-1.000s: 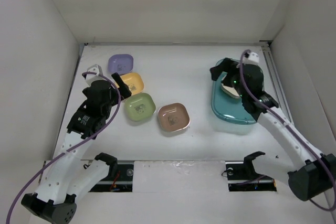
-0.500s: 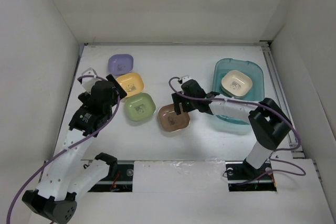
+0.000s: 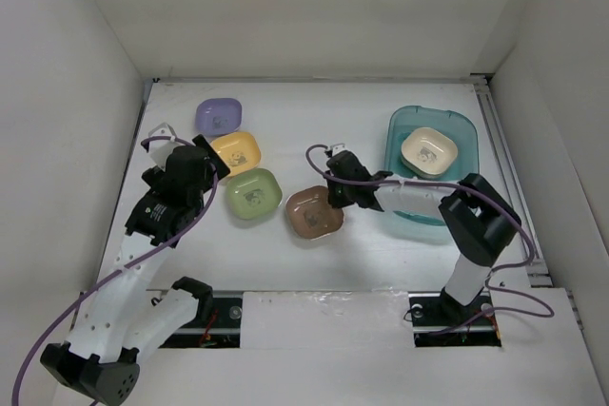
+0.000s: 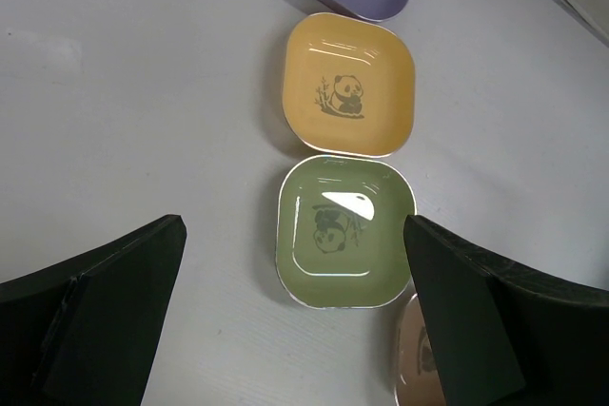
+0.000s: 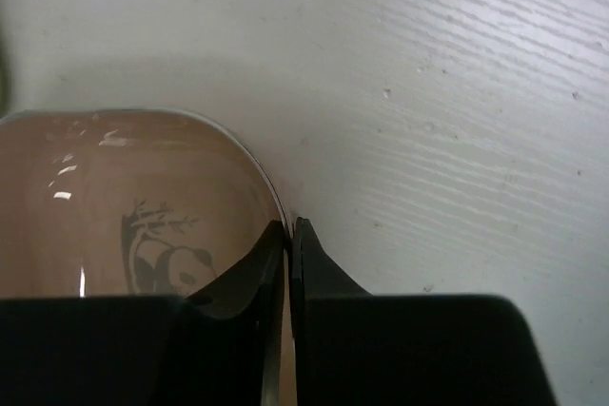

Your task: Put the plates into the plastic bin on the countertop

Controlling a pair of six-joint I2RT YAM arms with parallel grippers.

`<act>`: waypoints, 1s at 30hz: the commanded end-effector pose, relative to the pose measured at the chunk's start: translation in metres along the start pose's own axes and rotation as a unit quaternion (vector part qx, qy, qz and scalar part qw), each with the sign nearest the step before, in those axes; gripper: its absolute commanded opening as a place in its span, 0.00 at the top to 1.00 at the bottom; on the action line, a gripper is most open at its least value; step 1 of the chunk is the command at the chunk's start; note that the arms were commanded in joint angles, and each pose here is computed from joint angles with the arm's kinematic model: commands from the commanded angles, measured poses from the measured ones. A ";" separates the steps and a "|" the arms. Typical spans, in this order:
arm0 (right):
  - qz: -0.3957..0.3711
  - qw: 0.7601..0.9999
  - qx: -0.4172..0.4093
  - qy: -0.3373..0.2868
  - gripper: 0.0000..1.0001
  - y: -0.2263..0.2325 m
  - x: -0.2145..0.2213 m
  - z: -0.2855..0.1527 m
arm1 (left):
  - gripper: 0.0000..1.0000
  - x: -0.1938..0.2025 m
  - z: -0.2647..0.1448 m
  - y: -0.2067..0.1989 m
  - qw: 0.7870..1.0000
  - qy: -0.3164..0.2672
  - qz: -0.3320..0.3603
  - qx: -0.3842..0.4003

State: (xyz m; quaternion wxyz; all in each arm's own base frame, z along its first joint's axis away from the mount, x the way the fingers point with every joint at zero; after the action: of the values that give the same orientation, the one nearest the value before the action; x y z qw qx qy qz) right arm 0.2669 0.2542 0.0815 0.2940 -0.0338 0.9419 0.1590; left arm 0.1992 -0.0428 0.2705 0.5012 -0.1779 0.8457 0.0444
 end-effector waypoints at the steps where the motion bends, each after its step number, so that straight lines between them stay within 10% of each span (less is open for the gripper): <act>1: 0.010 1.000 0.010 -0.004 0.96 -0.006 0.001 0.000 | 0.00 -0.013 -0.005 -0.003 1.000 -0.017 -0.010 0.010; 10: 0.076 0.983 -0.048 -0.161 1.00 0.014 -0.096 -0.103 | 0.00 -0.015 -0.007 -0.003 1.000 -0.023 -0.015 0.014; 22: 0.347 0.872 0.098 -0.330 1.00 -0.184 -0.184 -0.188 | 0.00 -0.013 -0.008 -0.004 0.999 -0.021 -0.003 0.028; 30: 0.438 0.843 0.110 -0.293 1.00 -0.268 -0.161 -0.151 | 0.00 -0.014 -0.011 -0.004 0.999 -0.028 -0.006 0.043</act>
State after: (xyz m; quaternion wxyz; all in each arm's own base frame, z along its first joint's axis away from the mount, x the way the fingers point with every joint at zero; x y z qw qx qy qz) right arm 0.3443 -0.0603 0.2057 0.4498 0.4763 0.7485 0.1027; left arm 0.1956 -0.0453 0.2767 0.5122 -0.1621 0.8431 0.0236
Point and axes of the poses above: each gripper's point midway between its finger pads, its own z axis out along the fingers, its own y axis along the line the jaws close on, x = y × z, the point moved 7 cm from there along -z, back along the fingers, and after that the axes turned 14 degrees about z, right-handed, at the moved point
